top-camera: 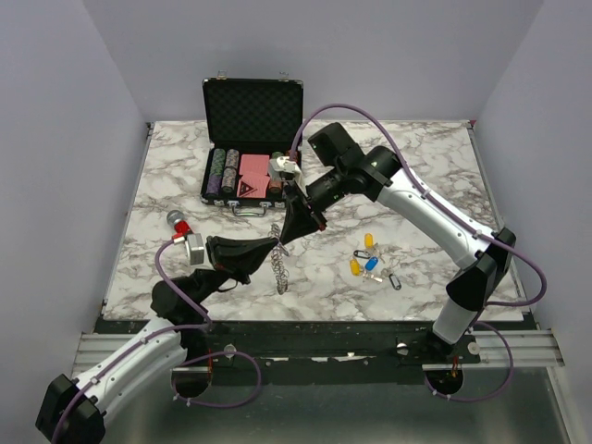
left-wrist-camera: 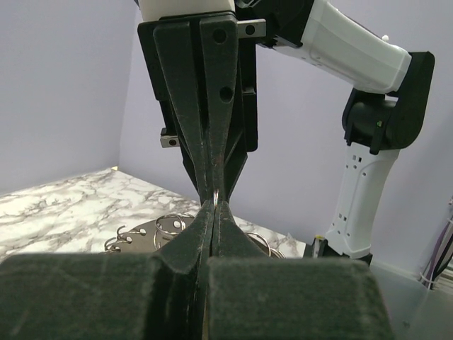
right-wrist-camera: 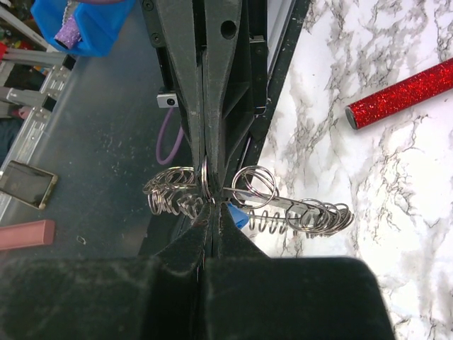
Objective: Put the keys on the keyring
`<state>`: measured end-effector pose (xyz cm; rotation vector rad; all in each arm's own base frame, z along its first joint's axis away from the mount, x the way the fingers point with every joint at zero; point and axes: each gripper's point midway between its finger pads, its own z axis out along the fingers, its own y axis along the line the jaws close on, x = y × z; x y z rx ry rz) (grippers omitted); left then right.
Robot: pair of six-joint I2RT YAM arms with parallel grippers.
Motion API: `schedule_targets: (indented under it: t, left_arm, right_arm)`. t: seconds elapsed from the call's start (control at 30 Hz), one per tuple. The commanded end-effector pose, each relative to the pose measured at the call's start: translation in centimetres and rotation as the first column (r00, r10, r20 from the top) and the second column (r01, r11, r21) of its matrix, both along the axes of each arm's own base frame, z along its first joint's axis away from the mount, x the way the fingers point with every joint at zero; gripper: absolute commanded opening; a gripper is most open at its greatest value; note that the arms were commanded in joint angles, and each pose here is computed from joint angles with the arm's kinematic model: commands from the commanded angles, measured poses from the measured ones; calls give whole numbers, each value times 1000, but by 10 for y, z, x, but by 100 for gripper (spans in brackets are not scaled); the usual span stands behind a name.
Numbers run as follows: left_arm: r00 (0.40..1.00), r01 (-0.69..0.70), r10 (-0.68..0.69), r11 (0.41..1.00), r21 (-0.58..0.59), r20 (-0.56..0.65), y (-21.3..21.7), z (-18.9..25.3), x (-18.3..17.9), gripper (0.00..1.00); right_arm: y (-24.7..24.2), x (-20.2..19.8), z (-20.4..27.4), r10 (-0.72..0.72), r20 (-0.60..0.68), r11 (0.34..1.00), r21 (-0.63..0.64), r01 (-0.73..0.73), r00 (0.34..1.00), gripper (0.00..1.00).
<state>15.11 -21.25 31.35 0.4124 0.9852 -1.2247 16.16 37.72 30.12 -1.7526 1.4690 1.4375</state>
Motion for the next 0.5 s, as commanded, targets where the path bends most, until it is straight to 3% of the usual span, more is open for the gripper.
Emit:
schedule_targets:
  t: [0.0,0.47]
  left_arm:
    - [996,23,-12,992,-127,84,10,34,-11,0]
    - [993,75,-62,988,-135,101,6,38,-17,0]
  right_arm:
    - [6,-1,0,-8,-50,1000,-4,8,999,0]
    - [15,-3,9,2,-127,1000,26,1,992,3]
